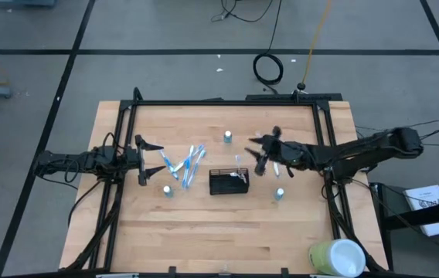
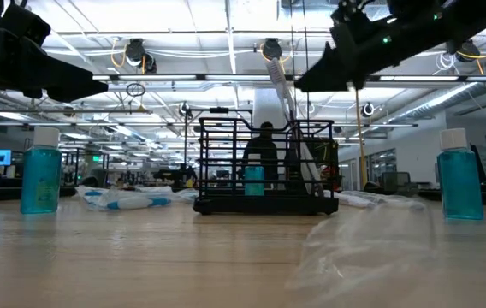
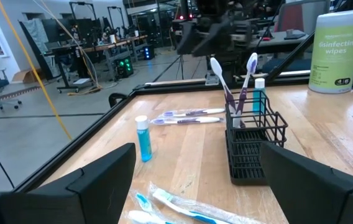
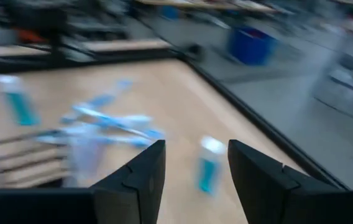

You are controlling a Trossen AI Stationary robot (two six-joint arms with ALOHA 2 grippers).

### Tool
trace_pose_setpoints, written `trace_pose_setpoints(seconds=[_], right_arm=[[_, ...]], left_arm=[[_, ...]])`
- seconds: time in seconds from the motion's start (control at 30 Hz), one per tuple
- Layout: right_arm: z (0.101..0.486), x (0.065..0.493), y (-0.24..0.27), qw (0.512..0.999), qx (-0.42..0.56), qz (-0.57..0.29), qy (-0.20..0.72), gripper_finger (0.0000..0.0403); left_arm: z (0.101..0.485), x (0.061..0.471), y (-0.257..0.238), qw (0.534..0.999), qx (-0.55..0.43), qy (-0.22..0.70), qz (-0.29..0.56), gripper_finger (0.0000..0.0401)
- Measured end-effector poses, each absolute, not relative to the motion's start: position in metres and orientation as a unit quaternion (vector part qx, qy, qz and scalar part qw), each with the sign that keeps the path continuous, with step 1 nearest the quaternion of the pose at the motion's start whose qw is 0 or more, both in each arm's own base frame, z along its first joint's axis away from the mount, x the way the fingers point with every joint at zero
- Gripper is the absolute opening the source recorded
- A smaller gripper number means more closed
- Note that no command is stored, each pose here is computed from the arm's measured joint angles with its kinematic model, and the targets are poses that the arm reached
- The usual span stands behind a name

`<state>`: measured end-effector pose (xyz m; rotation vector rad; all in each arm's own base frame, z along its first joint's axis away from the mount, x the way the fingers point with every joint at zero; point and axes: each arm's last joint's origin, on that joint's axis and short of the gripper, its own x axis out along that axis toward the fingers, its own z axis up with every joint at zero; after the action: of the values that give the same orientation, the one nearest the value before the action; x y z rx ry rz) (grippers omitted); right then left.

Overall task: Pick & Place toothbrushing station
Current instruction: Put the purple toothbrush into the right section of the wire organizer

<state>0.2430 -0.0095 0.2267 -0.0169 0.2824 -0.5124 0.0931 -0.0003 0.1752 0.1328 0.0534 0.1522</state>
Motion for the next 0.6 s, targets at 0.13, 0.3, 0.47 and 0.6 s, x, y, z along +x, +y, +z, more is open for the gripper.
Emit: trace_pose_setpoints(seconds=[0.13, 0.3, 0.47, 0.6], right_arm=[[0.220, 0.227, -0.021, 0.924, 0.023, -0.330, 0.192, 0.0170], [0.197, 0.219, -0.035, 0.880, 0.081, -0.386, 0.265, 0.0171], [0.168, 0.220, -0.050, 0.834, 0.115, -0.426, 0.332, 0.0171], [0.149, 0.226, -0.062, 0.820, 0.150, -0.410, 0.370, 0.0171]], left_arm=[[0.175, 0.093, 0.000, 0.995, 0.066, 0.027, 0.076, 0.0351], [0.175, 0.093, 0.000, 0.995, 0.066, 0.027, 0.076, 0.0351], [0.175, 0.093, 0.000, 0.995, 0.066, 0.027, 0.076, 0.0351], [0.175, 0.093, 0.000, 0.995, 0.066, 0.027, 0.076, 0.0351]])
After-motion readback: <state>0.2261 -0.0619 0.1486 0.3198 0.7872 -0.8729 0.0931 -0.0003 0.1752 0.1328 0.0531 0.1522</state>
